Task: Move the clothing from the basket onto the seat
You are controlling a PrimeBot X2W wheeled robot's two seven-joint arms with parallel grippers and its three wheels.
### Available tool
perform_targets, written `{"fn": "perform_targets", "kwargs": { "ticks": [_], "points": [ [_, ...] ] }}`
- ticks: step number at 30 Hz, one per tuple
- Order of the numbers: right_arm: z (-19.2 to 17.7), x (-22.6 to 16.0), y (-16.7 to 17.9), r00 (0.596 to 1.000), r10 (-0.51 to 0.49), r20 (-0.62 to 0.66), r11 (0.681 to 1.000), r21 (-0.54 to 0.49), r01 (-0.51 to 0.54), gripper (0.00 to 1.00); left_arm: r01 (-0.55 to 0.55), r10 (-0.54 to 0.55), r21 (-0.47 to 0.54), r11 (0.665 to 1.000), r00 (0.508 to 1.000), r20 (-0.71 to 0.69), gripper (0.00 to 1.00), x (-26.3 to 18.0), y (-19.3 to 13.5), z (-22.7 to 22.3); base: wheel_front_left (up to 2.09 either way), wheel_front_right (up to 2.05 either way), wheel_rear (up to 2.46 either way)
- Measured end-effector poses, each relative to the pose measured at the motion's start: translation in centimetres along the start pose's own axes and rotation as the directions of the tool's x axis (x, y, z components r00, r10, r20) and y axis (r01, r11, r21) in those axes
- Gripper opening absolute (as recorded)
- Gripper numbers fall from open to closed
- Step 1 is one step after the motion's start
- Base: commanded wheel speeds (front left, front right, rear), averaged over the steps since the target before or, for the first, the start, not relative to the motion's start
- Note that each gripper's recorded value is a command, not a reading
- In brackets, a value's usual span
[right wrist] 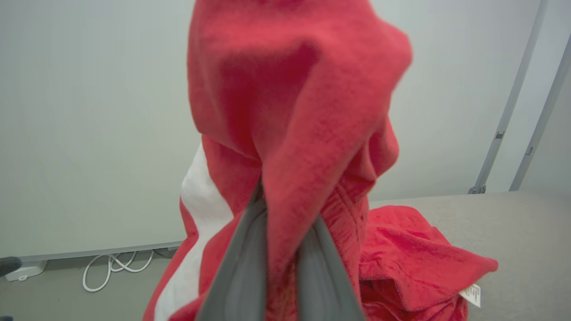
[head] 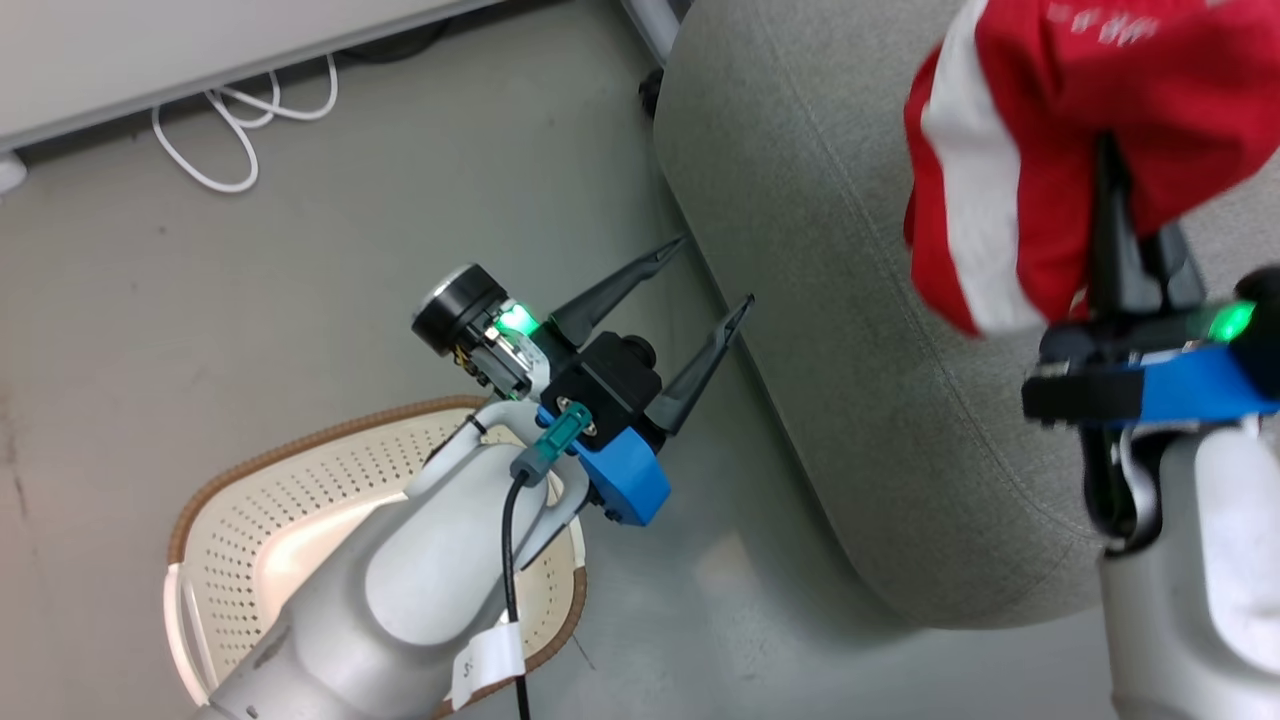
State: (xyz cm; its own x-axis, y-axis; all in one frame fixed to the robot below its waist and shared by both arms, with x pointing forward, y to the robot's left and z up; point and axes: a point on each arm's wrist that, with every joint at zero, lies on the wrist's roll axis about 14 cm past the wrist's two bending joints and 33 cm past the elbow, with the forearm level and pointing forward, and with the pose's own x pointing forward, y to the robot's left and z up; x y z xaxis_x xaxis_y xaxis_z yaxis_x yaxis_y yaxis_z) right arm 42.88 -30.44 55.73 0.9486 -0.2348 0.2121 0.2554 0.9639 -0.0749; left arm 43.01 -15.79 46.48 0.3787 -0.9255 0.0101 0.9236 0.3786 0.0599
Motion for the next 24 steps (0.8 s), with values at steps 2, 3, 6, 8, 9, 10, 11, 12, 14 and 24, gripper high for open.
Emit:
{"fn": "perform_targets", "kwargs": {
  "ticks": [2,3,6,8,9,10,11,12,14,24],
  "points": [
    [1.1,1.6,0.4,0.999,0.012,0.042,1.0,-0.01,-0.012,0.0,-0.007,0.007,-0.003,1.0,1.0,-0.003,1.0,0.0,0.6,-0.5,0.0,0.0,0.0],
    [1.7,2.5,0.5,0.998,0.014,0.065,1.0,-0.018,-0.013,0.0,-0.01,0.01,-0.003,1.0,1.0,-0.005,1.0,0.0,0.9,-0.8,0.0,0.0,0.0],
    [3.6,5.1,0.3,0.991,0.009,0.135,0.999,-0.049,-0.002,0.0,-0.019,0.019,0.0,1.0,1.0,-0.013,1.0,0.0,2.0,-1.9,0.0,0.0,0.0],
    [4.6,6.7,-0.5,0.985,-0.008,0.173,0.997,-0.073,0.021,0.0,-0.023,0.023,0.0,1.0,1.0,-0.015,1.0,0.1,2.7,-2.5,0.0,0.0,0.0],
    [5.1,7.5,-1.0,0.981,-0.017,0.193,0.996,-0.085,0.034,0.0,-0.025,0.025,0.0,1.0,1.0,-0.018,1.0,0.1,3.0,-2.9,0.0,0.0,0.0],
    [5.6,8.3,-1.6,0.977,-0.024,0.21,0.994,-0.101,0.047,0.0,-0.027,0.027,-0.003,1.0,0.999,-0.019,1.0,0.1,3.3,-3.3,0.0,0.0,0.0],
    [6.0,8.9,-2.2,0.973,-0.035,0.227,0.991,-0.117,0.063,0.0,-0.03,0.03,-0.006,1.0,0.999,-0.021,1.0,0.1,3.6,-3.7,0.0,0.0,0.0],
    [6.3,9.6,-2.9,0.971,-0.043,0.237,0.988,-0.136,0.077,0.0,-0.032,0.031,-0.006,0.999,0.999,-0.025,1.0,0.1,3.9,-4.1,0.0,0.0,0.0],
    [6.6,10.8,-4.4,0.965,-0.067,0.252,0.979,-0.169,0.112,0.0,-0.038,0.038,-0.014,0.999,0.999,-0.03,1.0,0.1,4.5,-5.0,0.0,0.0,0.0],
    [1.5,13.4,-12.4,0.962,-0.232,0.146,0.923,-0.279,0.265,0.0,-0.055,0.052,-0.047,0.997,0.997,-0.065,1.0,-0.1,6.6,-9.8,0.0,0.0,0.0]
  ]
}}
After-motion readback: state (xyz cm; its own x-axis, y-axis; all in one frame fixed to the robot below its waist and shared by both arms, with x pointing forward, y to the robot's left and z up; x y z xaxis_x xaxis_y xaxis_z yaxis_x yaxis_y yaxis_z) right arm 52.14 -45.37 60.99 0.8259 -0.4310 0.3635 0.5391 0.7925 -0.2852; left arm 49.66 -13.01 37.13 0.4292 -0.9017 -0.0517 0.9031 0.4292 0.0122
